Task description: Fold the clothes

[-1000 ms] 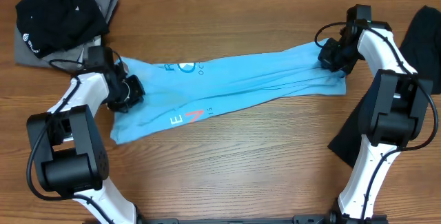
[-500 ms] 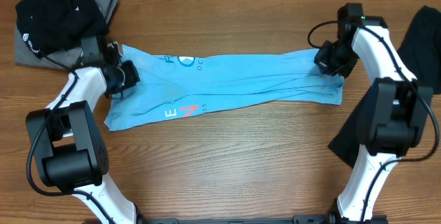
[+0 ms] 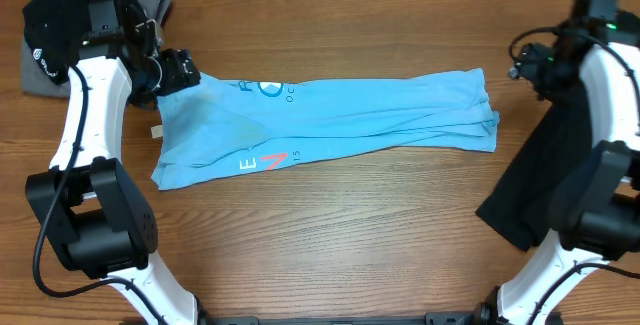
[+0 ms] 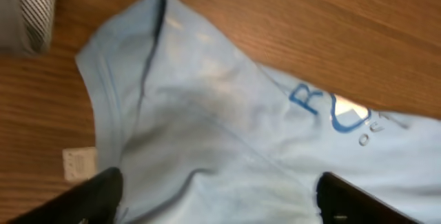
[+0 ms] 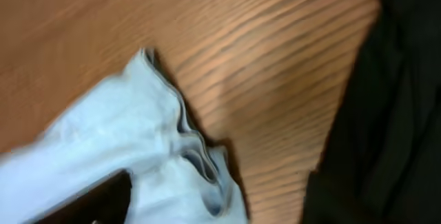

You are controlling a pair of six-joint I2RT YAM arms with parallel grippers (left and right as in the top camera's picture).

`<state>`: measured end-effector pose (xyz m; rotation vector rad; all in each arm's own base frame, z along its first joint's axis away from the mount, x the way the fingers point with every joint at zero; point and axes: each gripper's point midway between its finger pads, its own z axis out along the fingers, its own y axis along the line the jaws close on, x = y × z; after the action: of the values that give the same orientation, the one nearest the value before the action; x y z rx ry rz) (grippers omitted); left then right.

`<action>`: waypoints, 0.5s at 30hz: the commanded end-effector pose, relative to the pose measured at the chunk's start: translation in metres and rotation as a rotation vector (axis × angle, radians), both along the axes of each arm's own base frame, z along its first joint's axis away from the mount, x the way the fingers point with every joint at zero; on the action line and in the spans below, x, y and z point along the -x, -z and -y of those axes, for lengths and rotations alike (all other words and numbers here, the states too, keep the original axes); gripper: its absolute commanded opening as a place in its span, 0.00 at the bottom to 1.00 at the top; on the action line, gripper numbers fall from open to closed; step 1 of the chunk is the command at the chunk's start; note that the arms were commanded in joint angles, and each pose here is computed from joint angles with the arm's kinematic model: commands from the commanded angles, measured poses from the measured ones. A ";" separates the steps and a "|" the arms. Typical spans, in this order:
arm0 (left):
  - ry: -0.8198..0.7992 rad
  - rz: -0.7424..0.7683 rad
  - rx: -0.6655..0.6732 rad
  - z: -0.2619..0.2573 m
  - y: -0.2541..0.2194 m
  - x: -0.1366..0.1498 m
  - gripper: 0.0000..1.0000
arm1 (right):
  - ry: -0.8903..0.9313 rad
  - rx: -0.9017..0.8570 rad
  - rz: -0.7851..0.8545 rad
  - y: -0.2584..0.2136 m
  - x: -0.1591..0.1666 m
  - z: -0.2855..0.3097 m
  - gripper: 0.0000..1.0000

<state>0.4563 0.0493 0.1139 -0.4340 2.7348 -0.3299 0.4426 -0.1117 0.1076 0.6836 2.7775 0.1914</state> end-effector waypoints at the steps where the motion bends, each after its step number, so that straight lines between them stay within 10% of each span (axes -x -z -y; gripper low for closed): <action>1: 0.007 -0.004 0.046 0.006 -0.003 0.001 0.98 | -0.218 -0.148 0.015 0.021 0.000 -0.022 0.95; 15: 0.007 -0.033 0.052 0.007 -0.001 0.007 1.00 | -0.315 -0.328 -0.083 0.092 0.008 -0.044 0.98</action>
<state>0.4462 0.0421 0.1113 -0.4435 2.7757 -0.3795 0.4357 -0.0751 0.0231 0.3547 2.9475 0.6435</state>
